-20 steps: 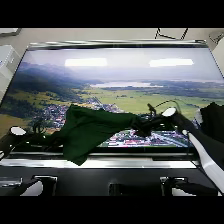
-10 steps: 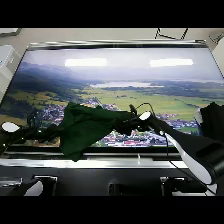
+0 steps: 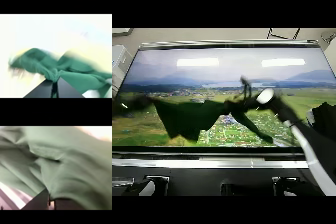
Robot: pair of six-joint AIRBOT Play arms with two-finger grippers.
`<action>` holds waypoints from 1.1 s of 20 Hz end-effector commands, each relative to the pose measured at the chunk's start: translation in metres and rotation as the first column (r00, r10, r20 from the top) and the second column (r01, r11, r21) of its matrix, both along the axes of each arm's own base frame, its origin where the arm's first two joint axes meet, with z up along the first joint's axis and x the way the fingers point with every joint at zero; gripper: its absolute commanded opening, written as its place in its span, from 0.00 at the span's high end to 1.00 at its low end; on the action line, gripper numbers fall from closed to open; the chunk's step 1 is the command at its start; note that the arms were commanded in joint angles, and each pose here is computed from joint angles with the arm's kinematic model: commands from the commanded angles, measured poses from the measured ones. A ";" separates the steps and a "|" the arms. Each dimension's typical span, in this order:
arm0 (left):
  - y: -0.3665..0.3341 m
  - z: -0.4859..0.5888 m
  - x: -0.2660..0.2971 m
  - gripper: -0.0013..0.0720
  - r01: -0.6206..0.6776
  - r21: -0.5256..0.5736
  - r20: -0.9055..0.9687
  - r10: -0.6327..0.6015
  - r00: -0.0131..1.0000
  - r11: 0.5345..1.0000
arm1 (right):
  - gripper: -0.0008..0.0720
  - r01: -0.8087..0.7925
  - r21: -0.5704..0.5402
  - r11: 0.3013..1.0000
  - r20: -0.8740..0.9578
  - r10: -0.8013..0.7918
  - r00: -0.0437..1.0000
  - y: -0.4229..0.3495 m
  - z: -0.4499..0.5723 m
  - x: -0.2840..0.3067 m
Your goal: Fold the clothes and pants, and hang the long-sleeved shirts on hangers.
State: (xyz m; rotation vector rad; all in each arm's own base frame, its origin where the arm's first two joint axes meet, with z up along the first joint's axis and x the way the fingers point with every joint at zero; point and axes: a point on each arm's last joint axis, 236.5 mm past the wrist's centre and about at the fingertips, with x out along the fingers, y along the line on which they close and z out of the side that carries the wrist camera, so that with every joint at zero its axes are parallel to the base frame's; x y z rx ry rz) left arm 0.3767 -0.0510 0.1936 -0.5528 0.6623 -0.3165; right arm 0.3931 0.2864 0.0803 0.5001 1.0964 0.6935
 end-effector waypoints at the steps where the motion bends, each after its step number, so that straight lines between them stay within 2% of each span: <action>1: -0.015 0.251 -0.034 0.95 -0.012 -0.089 0.574 0.061 0.816 0.996 | 0.93 0.108 -0.017 0.994 0.397 -0.092 0.913 -0.074 0.178 0.037; 3: -0.022 0.349 -0.090 0.95 -0.030 -0.064 0.772 0.069 0.632 0.997 | 0.93 0.138 0.031 0.990 0.568 -0.131 0.812 -0.098 0.273 0.018; 4: -0.028 0.373 -0.112 0.95 -0.031 -0.041 0.817 0.051 0.575 0.999 | 0.93 0.130 0.036 0.991 0.618 -0.124 0.776 -0.103 0.303 -0.001; 7: -0.038 0.393 -0.147 0.95 -0.030 -0.012 0.858 0.026 0.513 0.999 | 0.93 0.086 0.027 0.996 0.630 -0.083 0.772 -0.102 0.327 -0.048; 9: -0.039 0.373 -0.140 0.95 -0.053 0.063 0.825 -0.022 0.565 0.997 | 0.93 0.039 -0.033 0.999 0.552 -0.014 0.834 -0.100 0.306 -0.072; 11: -0.038 0.329 -0.118 0.95 -0.043 0.142 0.726 -0.075 0.684 0.989 | 0.93 -0.002 -0.137 0.991 0.398 0.057 0.916 -0.106 0.263 -0.086; 14: -0.037 0.223 -0.078 0.95 0.059 0.137 0.448 -0.115 0.886 0.989 | 0.93 -0.095 -0.272 0.957 0.093 0.125 0.988 -0.120 0.178 -0.085; 16: -0.039 0.139 -0.056 0.95 0.112 0.072 0.255 -0.127 0.958 0.991 | 0.93 -0.128 -0.262 0.957 -0.024 0.126 0.992 -0.114 0.120 -0.057; 18: -0.044 0.046 -0.037 0.95 0.110 -0.018 0.075 -0.109 0.991 0.994 | 0.93 -0.108 -0.227 0.968 -0.086 0.090 0.992 -0.099 0.055 -0.015; 20: -0.047 -0.050 -0.024 0.95 0.040 -0.078 -0.075 -0.046 0.996 0.996 | 0.93 -0.087 -0.179 0.980 -0.153 0.060 0.986 -0.072 -0.012 0.016; 22: -0.046 -0.132 -0.024 0.95 -0.063 -0.113 -0.210 0.038 0.977 0.992 | 0.93 -0.102 -0.113 0.988 -0.264 0.070 0.962 -0.038 -0.067 0.023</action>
